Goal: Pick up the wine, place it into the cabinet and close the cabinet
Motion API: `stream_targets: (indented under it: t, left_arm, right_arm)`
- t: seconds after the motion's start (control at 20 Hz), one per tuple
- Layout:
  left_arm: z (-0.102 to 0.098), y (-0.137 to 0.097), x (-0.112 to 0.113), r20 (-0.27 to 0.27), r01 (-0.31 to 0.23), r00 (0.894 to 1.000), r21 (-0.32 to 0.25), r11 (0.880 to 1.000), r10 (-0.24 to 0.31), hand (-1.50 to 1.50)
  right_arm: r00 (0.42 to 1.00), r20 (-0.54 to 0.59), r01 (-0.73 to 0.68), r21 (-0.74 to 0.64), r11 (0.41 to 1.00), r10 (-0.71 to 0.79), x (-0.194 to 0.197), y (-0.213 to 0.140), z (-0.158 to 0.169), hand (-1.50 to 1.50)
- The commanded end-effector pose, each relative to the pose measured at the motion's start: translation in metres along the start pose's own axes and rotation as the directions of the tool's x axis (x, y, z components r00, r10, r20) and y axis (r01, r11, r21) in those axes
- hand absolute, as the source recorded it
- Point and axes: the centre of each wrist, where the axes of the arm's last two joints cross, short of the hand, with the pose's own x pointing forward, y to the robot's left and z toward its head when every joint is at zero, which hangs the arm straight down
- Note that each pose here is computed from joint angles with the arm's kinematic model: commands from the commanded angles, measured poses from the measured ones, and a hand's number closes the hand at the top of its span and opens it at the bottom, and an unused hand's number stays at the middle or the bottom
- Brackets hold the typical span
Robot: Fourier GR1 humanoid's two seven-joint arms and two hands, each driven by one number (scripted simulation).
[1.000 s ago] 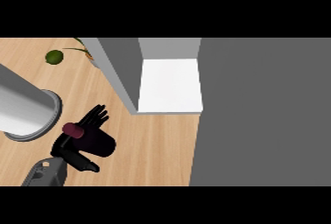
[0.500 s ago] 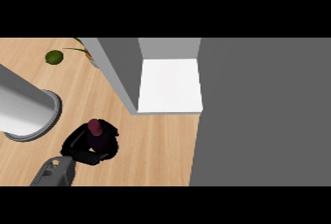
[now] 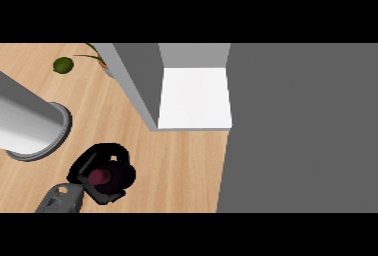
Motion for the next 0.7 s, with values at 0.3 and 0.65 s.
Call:
stream_targets:
  t: [0.3, 0.65]
  left_arm:
    - [0.030, 0.003, 0.004, 0.182, 0.012, 0.975, 0.521, 0.854, -0.124, 1.50]
    - [0.021, -0.012, 0.055, 0.296, 0.037, 0.926, 0.546, 0.837, -0.234, 1.50]
  right_arm:
    - [0.999, 0.033, 0.039, 0.005, 0.999, -0.039, 0.016, -0.002, 0.023, -1.50]
    - [0.999, 0.026, 0.030, 0.008, 1.000, -0.030, 0.017, 0.002, 0.018, -1.50]
